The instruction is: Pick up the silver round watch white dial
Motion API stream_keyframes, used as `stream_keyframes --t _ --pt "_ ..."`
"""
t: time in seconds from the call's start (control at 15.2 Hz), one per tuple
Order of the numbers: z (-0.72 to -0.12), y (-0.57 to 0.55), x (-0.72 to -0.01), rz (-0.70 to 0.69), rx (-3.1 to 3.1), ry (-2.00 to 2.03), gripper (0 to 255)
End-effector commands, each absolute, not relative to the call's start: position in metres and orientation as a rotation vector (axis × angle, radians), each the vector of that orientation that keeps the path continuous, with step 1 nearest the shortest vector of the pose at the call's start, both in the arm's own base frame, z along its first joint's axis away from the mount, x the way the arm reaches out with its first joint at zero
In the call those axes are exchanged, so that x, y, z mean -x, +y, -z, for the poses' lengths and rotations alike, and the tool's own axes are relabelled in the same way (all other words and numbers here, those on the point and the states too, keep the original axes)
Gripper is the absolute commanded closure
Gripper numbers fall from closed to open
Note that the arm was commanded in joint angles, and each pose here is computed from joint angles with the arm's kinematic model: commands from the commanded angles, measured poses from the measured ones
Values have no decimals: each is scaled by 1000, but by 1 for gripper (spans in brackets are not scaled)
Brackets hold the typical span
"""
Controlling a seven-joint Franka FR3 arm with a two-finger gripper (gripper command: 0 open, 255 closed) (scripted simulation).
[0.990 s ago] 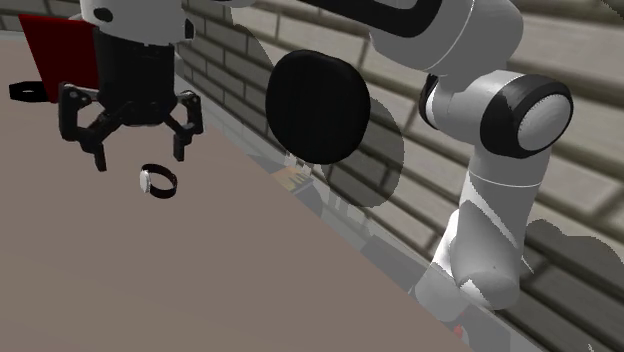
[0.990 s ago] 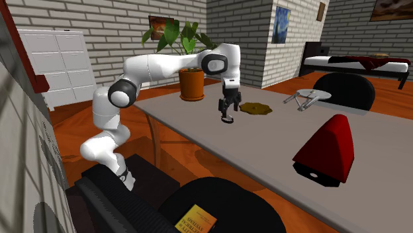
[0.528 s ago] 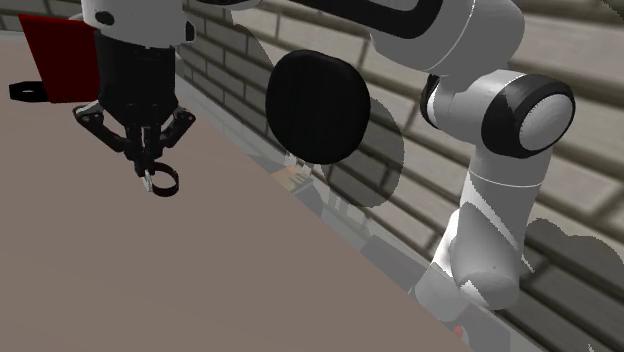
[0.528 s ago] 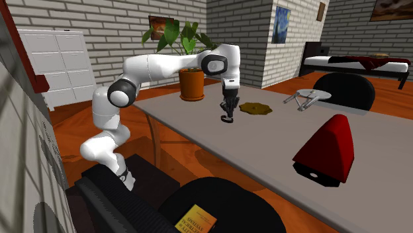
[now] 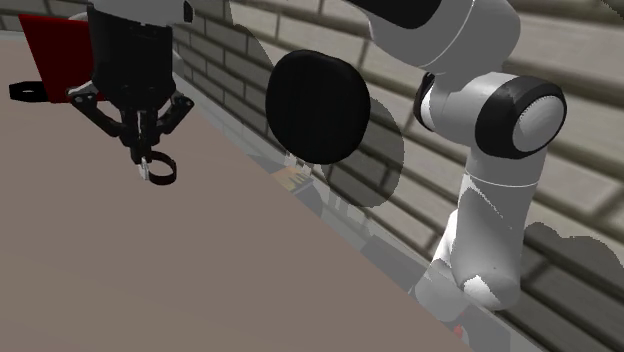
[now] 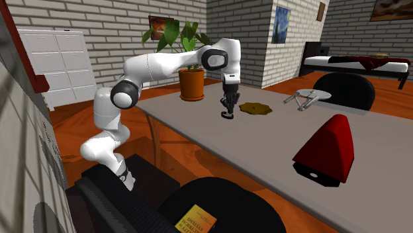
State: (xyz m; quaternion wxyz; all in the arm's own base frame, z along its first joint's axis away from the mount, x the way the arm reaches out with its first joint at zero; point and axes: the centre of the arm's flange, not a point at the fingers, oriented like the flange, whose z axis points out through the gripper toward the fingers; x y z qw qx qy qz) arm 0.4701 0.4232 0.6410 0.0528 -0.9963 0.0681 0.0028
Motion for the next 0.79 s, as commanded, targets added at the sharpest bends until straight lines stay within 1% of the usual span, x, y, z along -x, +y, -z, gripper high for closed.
stream_keyframes --t 0.0,0.59,0.73 --pt "-651 423 -470 -9 3029 207 255" --pt "-699 423 -470 -9 3029 207 255" --pt "-700 423 -470 -9 3029 207 255"
